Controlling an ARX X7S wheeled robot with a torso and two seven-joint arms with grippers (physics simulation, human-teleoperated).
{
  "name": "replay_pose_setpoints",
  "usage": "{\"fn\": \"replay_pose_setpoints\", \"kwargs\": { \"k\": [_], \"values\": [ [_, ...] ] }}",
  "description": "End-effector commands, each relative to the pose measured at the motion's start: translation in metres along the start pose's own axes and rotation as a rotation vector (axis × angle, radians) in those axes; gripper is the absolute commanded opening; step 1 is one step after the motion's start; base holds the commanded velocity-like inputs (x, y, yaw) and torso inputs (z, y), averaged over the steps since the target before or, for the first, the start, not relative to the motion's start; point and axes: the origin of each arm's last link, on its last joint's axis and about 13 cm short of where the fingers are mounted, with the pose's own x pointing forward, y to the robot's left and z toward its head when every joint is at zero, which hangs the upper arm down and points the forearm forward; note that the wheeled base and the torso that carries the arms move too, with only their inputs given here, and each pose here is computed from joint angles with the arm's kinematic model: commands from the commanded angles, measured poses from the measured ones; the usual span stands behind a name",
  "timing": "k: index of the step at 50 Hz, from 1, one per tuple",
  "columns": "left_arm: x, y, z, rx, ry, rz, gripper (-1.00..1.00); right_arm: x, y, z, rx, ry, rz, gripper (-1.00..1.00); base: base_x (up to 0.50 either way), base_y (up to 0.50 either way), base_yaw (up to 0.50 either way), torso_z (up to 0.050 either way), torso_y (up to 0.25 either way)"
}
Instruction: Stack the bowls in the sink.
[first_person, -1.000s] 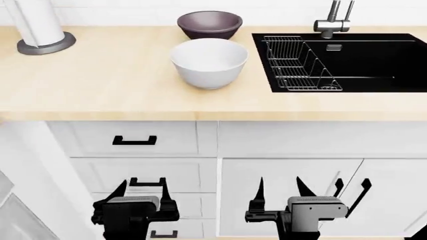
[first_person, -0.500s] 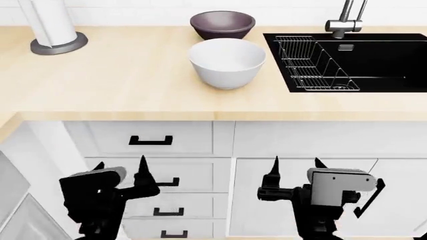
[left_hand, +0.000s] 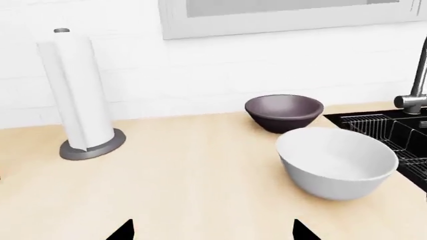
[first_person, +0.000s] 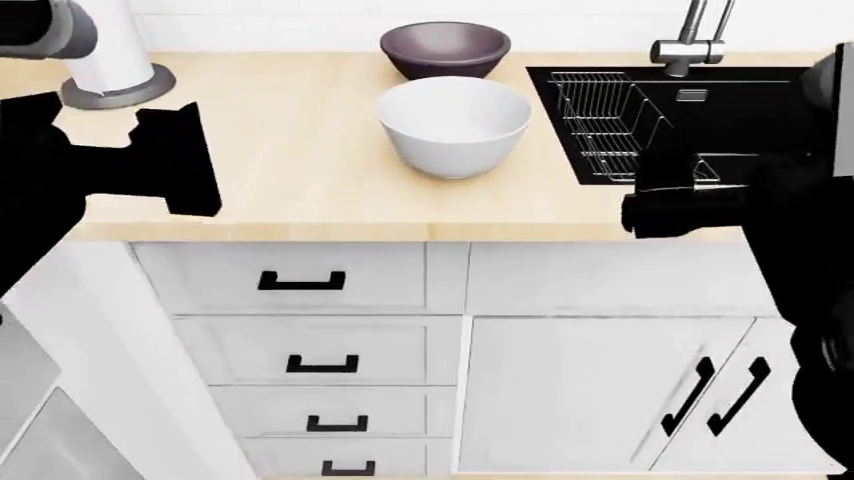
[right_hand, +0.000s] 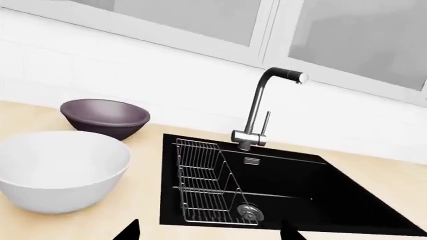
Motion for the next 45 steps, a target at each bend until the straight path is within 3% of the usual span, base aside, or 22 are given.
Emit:
{"fn": "replay_pose_setpoints", "kwargs": {
  "k": [1, 15, 45],
  "values": [
    [-0.023, 0.012, 0.034, 0.148, 0.024, 0.076, 1.0, -0.012, -0.023, 0.022, -0.054, 0.068, -0.059, 1.0, 0.0, 0.0, 0.0, 0.0, 0.0],
    [-0.017, 0.008, 0.038, 0.162, 0.03, 0.048, 1.0, -0.005, -0.022, 0.022, 0.003, 0.029, -0.026, 1.0, 0.44, 0.0, 0.0, 0.0, 0.0],
    [-0.022, 0.009, 0.041, 0.156, 0.018, 0.03, 1.0, -0.001, -0.021, 0.02, 0.017, 0.042, -0.034, 1.0, 0.5, -0.12, 0.0, 0.0, 0.001]
  ]
}}
